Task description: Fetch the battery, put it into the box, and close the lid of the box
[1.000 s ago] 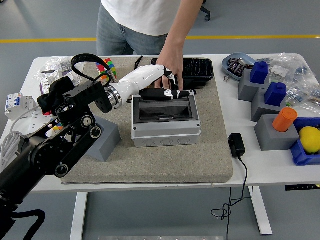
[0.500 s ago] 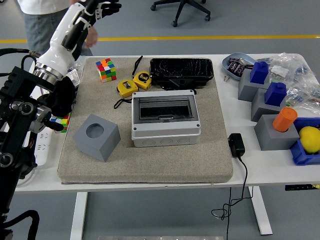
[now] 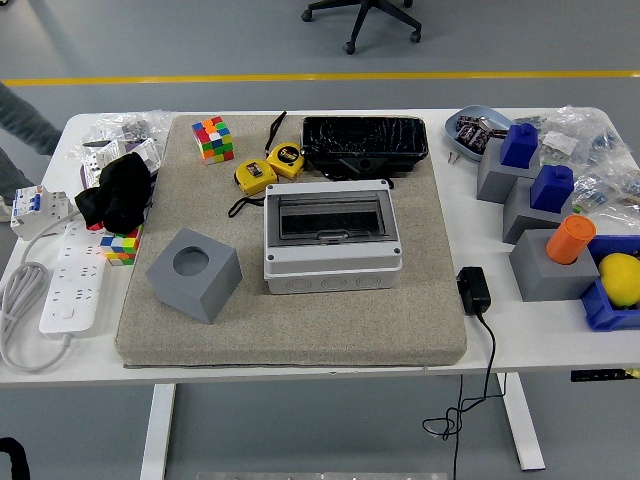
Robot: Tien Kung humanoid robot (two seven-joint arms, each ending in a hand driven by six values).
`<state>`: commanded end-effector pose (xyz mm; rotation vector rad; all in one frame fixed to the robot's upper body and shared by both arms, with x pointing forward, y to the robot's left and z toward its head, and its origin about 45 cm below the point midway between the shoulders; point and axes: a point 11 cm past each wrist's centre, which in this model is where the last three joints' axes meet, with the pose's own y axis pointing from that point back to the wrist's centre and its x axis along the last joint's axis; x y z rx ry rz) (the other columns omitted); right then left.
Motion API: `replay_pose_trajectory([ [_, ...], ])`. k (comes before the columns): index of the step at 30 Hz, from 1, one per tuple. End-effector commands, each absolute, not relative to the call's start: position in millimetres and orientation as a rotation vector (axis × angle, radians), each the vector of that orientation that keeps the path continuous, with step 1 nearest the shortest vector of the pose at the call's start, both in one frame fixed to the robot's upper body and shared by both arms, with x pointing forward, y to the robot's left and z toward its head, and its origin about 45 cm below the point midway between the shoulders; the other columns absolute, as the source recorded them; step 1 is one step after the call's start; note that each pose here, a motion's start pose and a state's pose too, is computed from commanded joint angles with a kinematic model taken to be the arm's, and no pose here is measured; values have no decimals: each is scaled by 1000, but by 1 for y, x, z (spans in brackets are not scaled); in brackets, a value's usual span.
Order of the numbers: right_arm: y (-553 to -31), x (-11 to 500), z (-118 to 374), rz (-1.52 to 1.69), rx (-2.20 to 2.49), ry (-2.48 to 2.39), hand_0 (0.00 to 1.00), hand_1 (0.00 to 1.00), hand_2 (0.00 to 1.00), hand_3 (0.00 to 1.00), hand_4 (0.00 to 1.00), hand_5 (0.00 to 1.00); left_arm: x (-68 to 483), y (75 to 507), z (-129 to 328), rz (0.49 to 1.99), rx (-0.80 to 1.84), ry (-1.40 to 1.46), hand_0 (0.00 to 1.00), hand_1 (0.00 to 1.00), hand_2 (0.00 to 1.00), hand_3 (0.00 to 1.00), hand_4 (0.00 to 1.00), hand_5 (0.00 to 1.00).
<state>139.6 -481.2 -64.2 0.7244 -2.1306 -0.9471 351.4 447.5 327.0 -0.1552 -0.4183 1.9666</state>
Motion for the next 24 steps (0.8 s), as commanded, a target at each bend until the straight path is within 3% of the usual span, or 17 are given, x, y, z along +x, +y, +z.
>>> replay_pose_trajectory([
  [5, -480, 137, -66, -954, 722, -2129, 815, 773, 757, 802, 998, 998, 336, 460, 316, 2044, 50, -531, 998, 998, 998, 998, 998, 998],
  [11, -478, 137, -66, -957, 722, -2134, 815, 773, 757, 802, 998, 998, 334, 457, 296, 1996, 320, -617, 998, 998, 998, 998, 998, 998],
  [24, -475, 134, -69, -957, 726, -2115, 815, 781, 758, 802, 998, 998, 317, 461, 270, 2031, 169, -515, 998, 998, 998, 998, 998, 998],
])
